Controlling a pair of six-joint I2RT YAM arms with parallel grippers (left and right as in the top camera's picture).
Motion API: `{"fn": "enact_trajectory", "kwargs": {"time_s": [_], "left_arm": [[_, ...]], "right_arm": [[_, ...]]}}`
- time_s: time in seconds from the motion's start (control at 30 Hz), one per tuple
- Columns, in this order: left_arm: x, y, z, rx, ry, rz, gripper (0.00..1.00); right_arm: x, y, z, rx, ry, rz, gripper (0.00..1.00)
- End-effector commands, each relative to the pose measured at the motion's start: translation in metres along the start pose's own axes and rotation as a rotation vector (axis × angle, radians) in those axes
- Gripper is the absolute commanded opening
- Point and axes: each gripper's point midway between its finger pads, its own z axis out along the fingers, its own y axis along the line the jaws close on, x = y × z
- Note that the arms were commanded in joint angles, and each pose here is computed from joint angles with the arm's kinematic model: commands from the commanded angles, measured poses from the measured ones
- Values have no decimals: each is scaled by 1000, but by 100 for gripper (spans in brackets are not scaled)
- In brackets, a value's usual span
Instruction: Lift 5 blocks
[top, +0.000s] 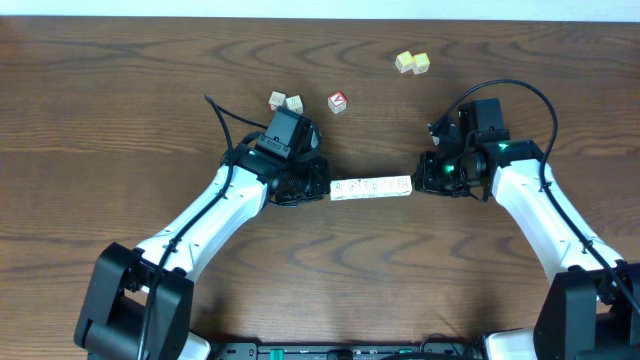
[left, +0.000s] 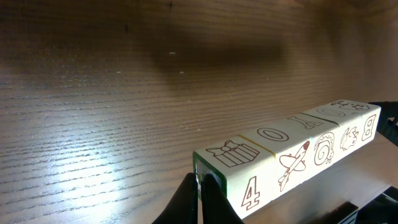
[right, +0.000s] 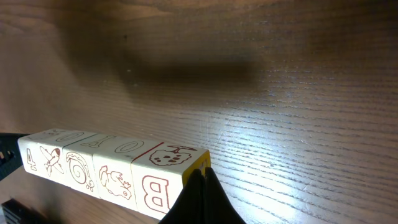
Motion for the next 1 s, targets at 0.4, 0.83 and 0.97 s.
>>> {"fn": "enact_trajectory", "kwargs": {"time_s": [0.4, 0.83, 0.97], "left_arm": [[11, -53, -11, 198, 49, 75, 7], [9, -56, -14, 208, 36, 76, 7], [7, -58, -15, 211, 32, 78, 7]], "right_arm": [[16, 59, -12, -258, 67, -35, 1], [16, 59, -12, -257, 68, -22, 1], [16, 59, -12, -257, 69, -19, 1]]}}
